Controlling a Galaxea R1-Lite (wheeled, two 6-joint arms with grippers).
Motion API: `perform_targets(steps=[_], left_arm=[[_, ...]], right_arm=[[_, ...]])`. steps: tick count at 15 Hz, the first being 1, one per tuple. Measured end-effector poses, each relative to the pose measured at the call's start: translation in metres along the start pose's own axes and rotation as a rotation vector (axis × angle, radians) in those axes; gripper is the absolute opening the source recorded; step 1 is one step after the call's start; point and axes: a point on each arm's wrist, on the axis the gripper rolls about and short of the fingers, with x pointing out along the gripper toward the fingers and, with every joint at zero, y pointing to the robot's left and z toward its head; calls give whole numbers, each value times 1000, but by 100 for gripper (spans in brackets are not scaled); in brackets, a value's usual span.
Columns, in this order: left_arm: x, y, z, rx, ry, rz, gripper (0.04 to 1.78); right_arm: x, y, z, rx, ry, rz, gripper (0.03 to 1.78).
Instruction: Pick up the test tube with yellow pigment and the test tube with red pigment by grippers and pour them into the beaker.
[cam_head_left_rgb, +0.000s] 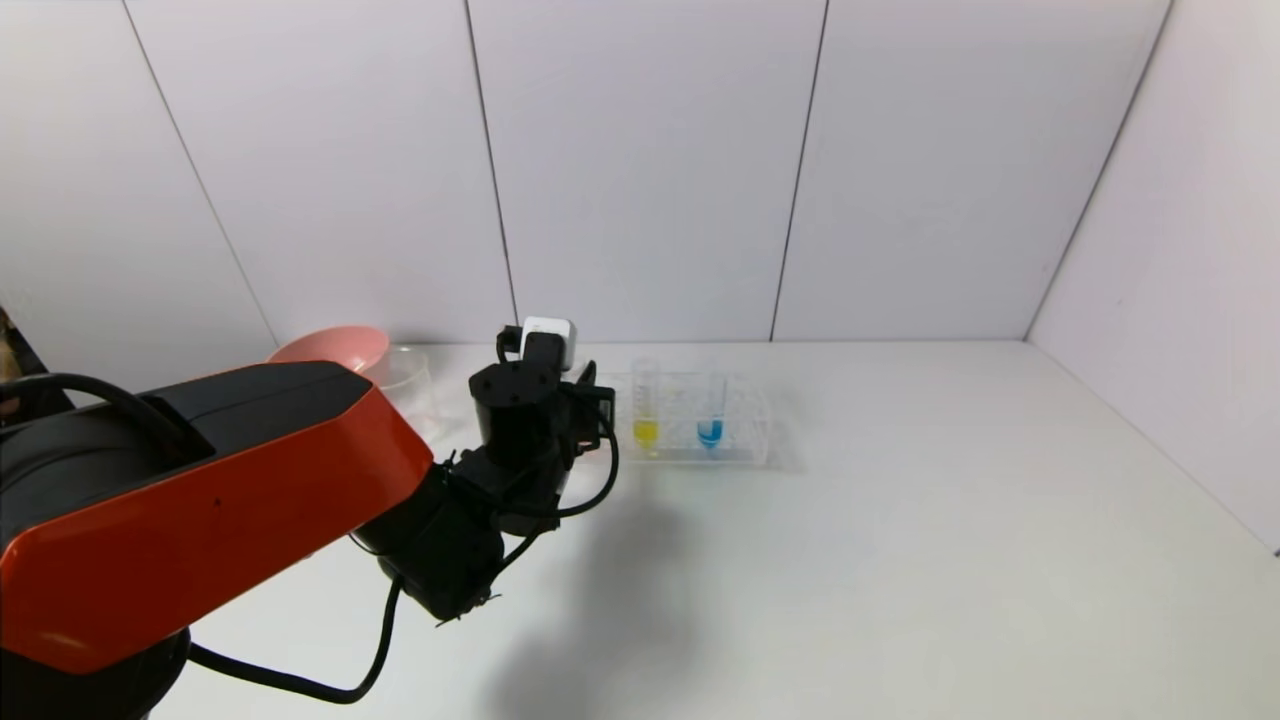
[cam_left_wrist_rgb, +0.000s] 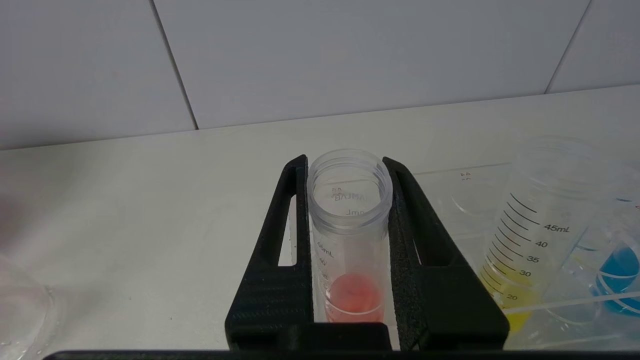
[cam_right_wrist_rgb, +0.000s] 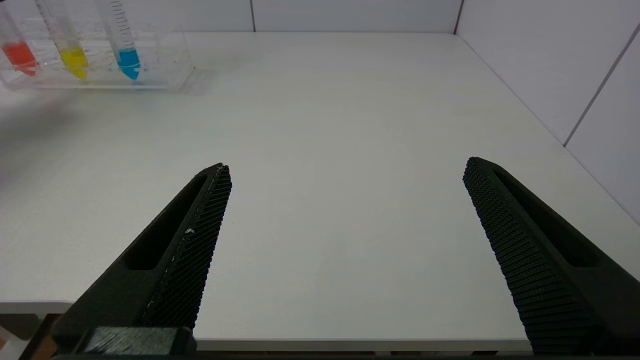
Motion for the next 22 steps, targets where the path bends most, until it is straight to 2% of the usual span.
perform_targets(steps=[8,22], left_arm=[[-3,1,15,28,-29,-1,45],[-39,-4,101,46,-115,-52,45]], right_arm=[[0,0,0,0,0,0,170],[0,0,0,0,0,0,170]])
